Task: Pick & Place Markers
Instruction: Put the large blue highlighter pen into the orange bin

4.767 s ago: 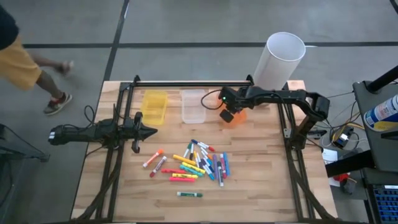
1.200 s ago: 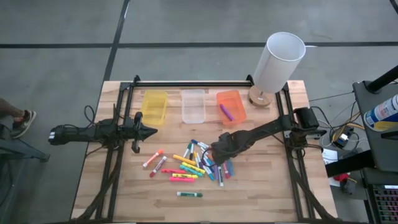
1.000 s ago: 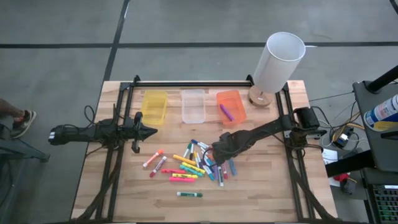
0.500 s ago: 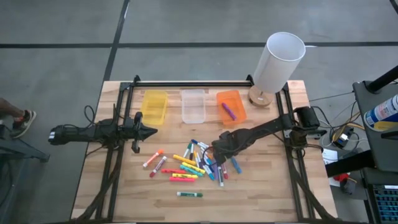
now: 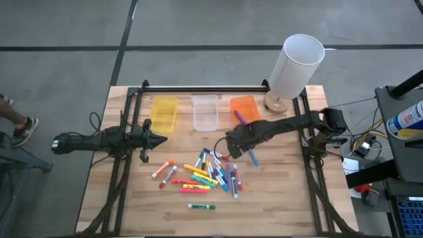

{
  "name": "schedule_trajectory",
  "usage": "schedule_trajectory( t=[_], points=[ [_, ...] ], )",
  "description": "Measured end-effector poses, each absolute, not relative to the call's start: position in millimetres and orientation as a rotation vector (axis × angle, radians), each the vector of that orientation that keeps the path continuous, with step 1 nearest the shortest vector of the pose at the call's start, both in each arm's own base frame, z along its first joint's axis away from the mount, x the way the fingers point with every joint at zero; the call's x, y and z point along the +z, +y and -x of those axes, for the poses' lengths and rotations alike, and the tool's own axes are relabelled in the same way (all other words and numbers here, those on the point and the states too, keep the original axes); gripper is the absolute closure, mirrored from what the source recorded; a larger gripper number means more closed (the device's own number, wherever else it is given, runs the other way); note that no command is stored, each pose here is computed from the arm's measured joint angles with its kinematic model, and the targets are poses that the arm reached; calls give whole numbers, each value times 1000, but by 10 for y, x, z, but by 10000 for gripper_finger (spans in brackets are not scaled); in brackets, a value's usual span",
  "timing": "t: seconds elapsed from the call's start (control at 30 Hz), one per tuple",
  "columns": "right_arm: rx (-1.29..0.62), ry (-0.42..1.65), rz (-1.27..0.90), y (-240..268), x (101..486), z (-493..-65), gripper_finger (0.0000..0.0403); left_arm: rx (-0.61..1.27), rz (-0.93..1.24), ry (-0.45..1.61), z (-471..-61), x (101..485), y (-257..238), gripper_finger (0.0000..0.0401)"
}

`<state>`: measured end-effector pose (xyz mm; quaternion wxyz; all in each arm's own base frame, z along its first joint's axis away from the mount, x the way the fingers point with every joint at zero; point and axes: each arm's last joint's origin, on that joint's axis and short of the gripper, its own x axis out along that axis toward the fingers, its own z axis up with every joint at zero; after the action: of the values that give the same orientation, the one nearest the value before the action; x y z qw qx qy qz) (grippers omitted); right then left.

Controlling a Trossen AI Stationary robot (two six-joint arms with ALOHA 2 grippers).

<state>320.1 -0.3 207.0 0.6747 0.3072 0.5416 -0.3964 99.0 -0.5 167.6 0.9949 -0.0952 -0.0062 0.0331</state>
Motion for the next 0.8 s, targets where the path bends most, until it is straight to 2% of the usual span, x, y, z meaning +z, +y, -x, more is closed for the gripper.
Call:
schedule_trajectory(
  t=[0.53,0.8],
  points=[
    [-1022,1039,-498,-968,2605,-3220,349,66,191,-11,-992,1674,-5,401],
    [-1043,887,-460,-1368,2662,-3255,349,66,190,-11,-992,1674,-5,401]
  ],
)
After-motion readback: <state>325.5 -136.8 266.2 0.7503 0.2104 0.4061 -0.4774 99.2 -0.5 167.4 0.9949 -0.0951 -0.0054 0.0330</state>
